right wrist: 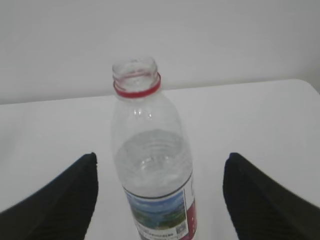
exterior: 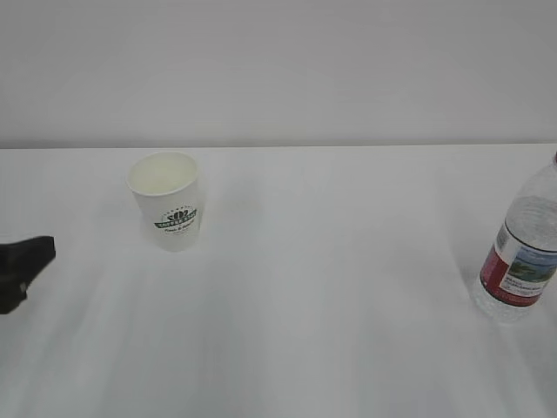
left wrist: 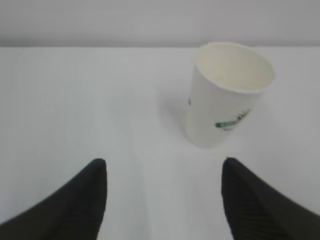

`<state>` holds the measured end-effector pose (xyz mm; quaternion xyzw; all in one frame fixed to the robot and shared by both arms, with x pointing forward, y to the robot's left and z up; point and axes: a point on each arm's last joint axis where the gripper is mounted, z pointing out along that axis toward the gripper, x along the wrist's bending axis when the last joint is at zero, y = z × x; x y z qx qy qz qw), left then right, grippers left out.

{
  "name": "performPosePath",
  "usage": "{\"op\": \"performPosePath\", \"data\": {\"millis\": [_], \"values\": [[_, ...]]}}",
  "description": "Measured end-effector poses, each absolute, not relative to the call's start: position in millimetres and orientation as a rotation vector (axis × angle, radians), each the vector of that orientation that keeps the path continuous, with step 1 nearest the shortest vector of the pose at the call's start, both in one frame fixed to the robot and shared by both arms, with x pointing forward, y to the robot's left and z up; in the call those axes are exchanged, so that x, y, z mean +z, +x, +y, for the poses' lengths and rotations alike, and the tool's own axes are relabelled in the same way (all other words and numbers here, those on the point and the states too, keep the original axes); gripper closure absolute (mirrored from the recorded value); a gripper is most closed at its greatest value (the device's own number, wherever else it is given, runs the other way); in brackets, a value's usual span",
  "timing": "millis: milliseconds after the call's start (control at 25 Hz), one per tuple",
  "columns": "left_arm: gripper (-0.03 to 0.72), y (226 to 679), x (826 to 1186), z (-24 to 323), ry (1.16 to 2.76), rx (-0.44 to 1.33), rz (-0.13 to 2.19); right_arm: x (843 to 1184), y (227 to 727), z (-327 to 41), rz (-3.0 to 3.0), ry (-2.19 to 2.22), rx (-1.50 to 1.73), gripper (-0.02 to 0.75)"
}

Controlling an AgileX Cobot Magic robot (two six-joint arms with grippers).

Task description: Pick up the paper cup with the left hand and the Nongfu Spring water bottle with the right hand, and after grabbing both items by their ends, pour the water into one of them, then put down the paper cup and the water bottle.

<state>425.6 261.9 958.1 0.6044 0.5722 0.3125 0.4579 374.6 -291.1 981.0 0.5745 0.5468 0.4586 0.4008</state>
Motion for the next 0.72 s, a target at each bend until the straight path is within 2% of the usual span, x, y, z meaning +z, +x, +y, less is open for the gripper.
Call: {"op": "performPosePath", "data": {"millis": [320,720], "values": [[0.181,413,925,258,1.537,0.735,1.381,952,359,-292,1.424,1.48,1.131,0.149],[0.181,398,911,257,1.505,0.732,1.293,942,370,-284,1.556,1.394,1.123,0.15]]}}
